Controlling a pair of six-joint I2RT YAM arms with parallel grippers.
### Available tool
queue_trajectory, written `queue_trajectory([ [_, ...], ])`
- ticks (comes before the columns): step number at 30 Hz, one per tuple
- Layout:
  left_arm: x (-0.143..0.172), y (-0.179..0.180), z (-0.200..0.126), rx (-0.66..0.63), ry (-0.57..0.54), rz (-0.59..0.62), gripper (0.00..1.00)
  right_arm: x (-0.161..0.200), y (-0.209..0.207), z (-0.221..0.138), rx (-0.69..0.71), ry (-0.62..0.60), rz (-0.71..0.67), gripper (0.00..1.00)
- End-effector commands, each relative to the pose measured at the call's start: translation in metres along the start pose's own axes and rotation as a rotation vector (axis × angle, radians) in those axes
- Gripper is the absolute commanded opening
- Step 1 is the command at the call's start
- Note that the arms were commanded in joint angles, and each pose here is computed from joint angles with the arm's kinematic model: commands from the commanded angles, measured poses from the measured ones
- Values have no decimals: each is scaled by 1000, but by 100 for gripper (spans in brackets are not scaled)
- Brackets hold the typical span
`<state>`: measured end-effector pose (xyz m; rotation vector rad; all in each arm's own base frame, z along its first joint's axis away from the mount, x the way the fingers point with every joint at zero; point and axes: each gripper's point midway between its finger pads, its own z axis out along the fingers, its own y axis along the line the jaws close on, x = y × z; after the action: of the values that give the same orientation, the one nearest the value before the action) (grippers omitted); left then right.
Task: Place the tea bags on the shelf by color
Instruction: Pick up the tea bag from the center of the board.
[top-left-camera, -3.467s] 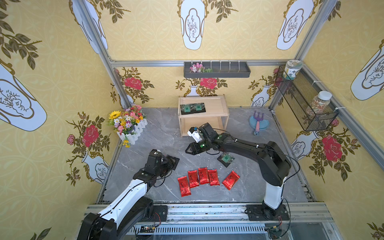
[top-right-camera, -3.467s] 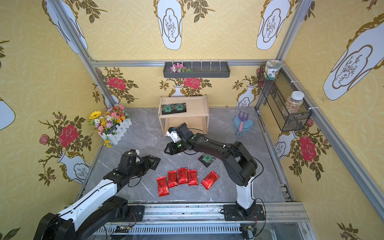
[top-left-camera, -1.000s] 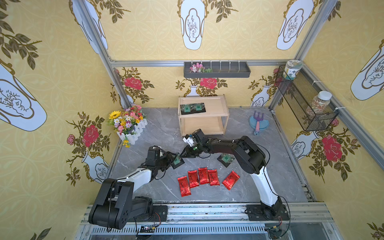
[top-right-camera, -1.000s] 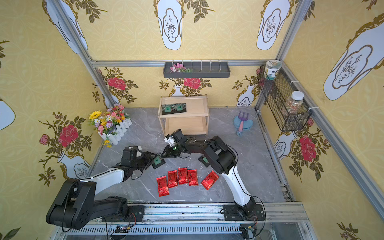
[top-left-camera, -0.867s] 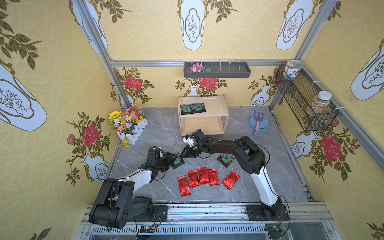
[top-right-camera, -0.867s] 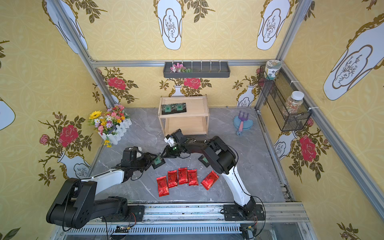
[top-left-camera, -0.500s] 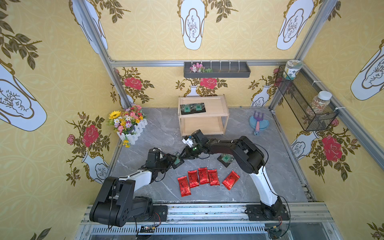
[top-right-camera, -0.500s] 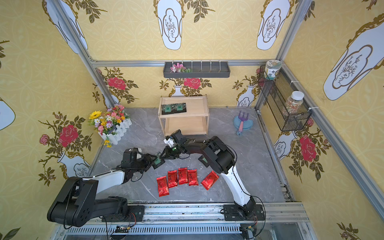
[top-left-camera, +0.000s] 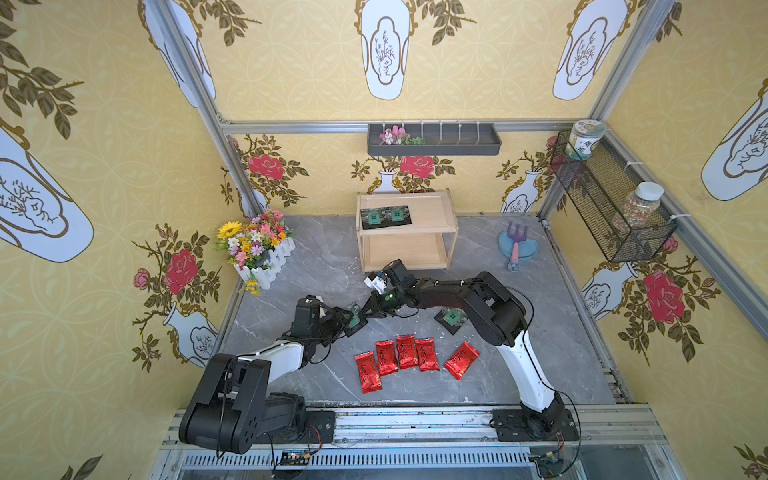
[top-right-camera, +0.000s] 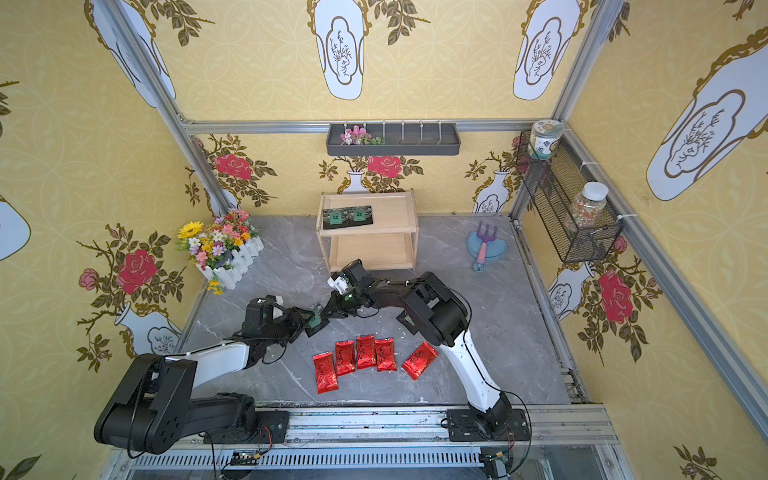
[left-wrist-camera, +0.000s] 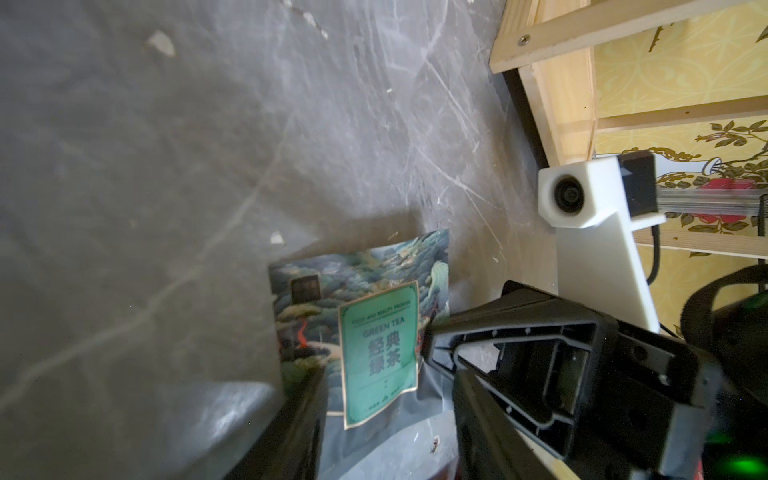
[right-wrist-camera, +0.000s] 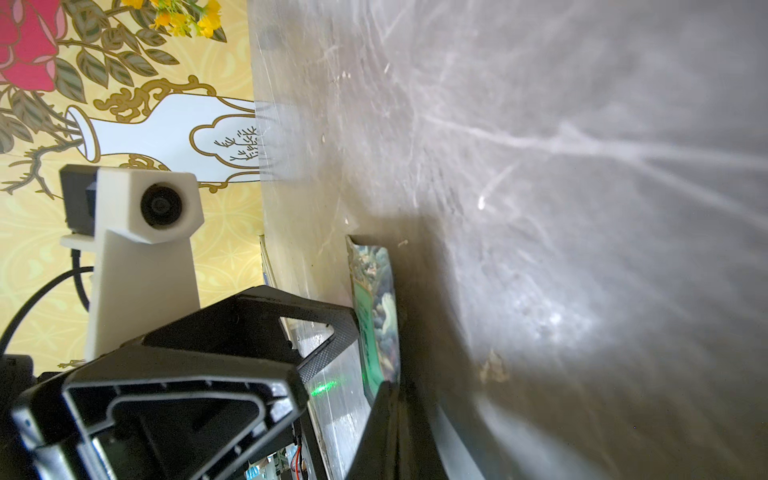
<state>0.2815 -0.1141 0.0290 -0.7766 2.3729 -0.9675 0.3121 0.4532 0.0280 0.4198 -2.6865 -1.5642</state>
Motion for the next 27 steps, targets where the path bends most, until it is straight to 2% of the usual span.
queue_trajectory([
  [1, 0, 0, -2, -15, 2, 10, 54, -7, 15, -5, -32, -27, -25, 0],
  [17, -34, -65, -51, 57, -120, 75, 56, 3, 34, -56, -6, -133, -52, 0],
  [21, -44, -81, -67, 58, -154, 111, 57, 6, 40, -81, -18, -164, -58, 0],
  [27, -56, -117, -84, 96, -158, 158, 57, 3, 58, -140, -6, -251, -89, 0],
])
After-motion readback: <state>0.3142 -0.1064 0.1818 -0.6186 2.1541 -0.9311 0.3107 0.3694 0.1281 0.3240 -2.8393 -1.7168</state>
